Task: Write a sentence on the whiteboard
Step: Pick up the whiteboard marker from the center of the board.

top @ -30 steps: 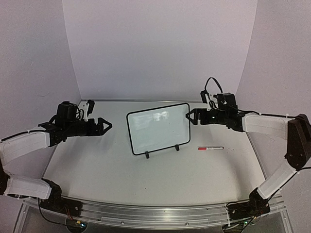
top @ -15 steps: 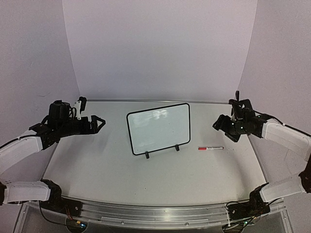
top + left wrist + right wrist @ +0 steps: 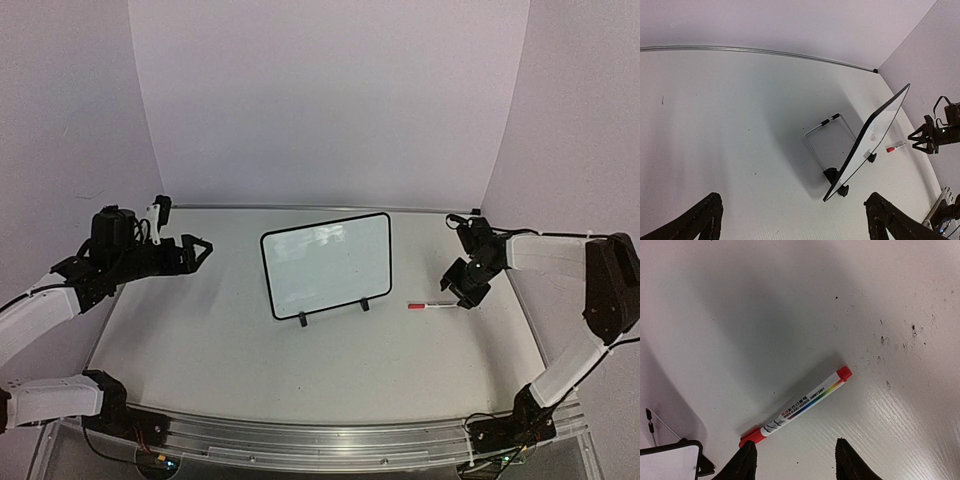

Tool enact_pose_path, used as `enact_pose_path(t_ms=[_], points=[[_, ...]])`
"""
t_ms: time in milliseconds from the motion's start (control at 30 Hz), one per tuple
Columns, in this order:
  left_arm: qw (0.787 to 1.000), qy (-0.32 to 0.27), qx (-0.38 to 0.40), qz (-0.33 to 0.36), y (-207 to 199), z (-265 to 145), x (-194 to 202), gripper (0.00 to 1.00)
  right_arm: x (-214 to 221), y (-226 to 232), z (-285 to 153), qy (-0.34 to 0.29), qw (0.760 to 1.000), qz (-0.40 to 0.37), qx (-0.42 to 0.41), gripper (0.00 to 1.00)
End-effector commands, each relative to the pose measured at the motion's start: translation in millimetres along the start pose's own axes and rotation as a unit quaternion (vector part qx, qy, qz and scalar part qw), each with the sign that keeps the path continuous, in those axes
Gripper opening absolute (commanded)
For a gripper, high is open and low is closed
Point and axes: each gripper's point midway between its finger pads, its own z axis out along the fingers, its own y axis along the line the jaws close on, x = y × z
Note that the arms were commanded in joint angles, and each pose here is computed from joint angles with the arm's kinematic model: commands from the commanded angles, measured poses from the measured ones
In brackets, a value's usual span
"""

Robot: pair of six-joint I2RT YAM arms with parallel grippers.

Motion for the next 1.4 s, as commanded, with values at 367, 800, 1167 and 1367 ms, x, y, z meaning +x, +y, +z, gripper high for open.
enact_pose_path(t_ms=[367, 800, 1167, 1367], points=[[1.0, -0.002, -0.002, 0.003, 0, -12, 2, 1.0, -21, 4, 27, 0.012, 0.998, 0.05, 0.029, 0.5], [1.0, -0.004, -0.005, 0.004, 1, -14, 1, 1.0, -15, -6, 45, 0.028, 0.997, 0.048, 0.053, 0.49], [1.0, -0.007, -0.011, 0.002, 2, -15, 0, 1.0, -18, -4, 56, 0.031, 0.997, 0.023, 0.064, 0.28], [1.0, 0.001, -0.002, 0.009, -1, -15, 3, 0.99, -18, -1, 63, 0.039, 0.997, 0.014, 0.063, 0.04]])
